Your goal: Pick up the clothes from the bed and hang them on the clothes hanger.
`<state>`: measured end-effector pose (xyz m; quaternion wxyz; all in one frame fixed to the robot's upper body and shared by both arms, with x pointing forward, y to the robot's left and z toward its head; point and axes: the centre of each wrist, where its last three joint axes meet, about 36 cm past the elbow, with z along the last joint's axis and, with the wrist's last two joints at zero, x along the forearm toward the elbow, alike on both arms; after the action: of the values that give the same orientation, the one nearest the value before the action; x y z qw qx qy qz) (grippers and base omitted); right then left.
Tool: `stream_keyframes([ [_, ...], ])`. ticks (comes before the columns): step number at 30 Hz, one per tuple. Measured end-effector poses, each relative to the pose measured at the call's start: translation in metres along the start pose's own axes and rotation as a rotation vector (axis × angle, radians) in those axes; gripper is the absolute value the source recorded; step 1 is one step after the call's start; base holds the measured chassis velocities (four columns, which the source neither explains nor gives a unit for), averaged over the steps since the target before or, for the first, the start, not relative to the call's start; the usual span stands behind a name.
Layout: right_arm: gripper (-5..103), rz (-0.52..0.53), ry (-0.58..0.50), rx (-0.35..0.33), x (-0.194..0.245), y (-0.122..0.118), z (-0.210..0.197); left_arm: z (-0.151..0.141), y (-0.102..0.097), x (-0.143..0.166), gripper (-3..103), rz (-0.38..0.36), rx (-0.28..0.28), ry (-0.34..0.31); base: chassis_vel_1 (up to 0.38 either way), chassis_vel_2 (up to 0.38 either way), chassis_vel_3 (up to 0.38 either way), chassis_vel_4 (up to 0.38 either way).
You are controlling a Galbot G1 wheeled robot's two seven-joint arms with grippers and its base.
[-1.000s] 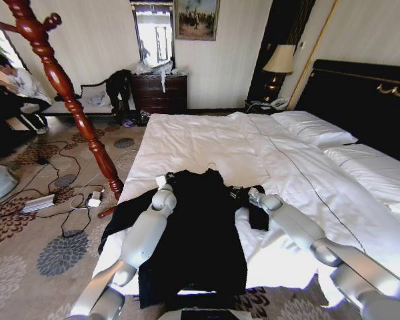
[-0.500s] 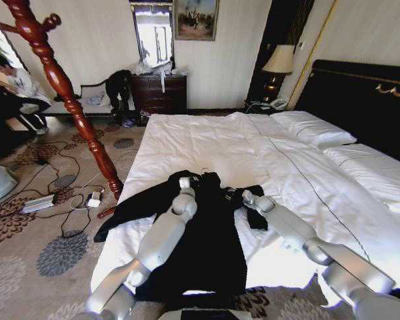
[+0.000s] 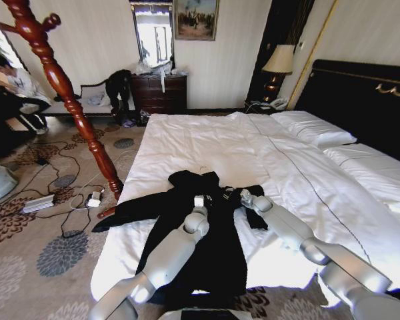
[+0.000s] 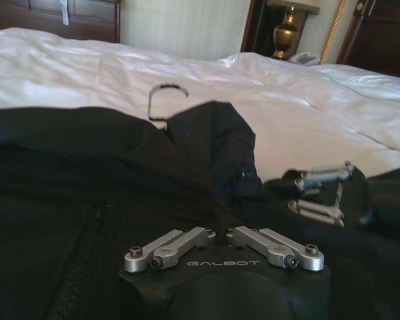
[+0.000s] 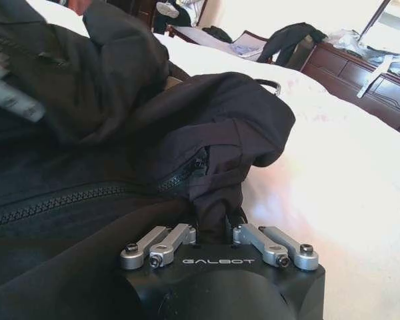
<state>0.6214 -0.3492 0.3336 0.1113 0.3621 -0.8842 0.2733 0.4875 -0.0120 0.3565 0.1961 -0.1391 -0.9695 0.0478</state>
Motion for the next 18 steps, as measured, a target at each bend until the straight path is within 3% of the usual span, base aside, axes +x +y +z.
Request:
stream_keyframes([
  [6, 18, 0.005, -0.006, -0.011, 0.001, 0.002, 0.002, 0.006, 0.006, 0.019, -2, 0.013, -0.005, -0.012, 0.0, 0.0, 0.0, 0.0],
  [8, 18, 0.008, -0.008, -0.015, 0.002, 0.004, 0.004, 0.003, 0.011, 0.032, 8, 0.019, -0.004, -0.023, 0.0, 0.0, 0.0, 0.0],
  [10, 18, 0.008, -0.008, -0.016, 0.003, 0.005, 0.006, 0.001, 0.014, 0.039, 8, 0.016, -0.001, -0.025, 0.0, 0.0, 0.0, 0.0],
  [14, 18, 0.014, -0.007, -0.017, 0.005, 0.006, 0.009, -0.013, 0.063, 0.081, 30, -0.036, 0.007, -0.03, 0.0, 0.0, 0.0, 0.0],
  [15, 18, 0.014, -0.007, -0.017, 0.005, 0.006, 0.009, -0.013, 0.063, 0.081, 30, -0.036, 0.007, -0.03, 0.0, 0.0, 0.0, 0.0],
  [18, 18, 0.016, -0.001, -0.005, 0.006, 0.004, 0.011, -0.039, 0.115, 0.106, 41, -0.095, 0.011, -0.062, 0.0, 0.0, 0.0, 0.0],
])
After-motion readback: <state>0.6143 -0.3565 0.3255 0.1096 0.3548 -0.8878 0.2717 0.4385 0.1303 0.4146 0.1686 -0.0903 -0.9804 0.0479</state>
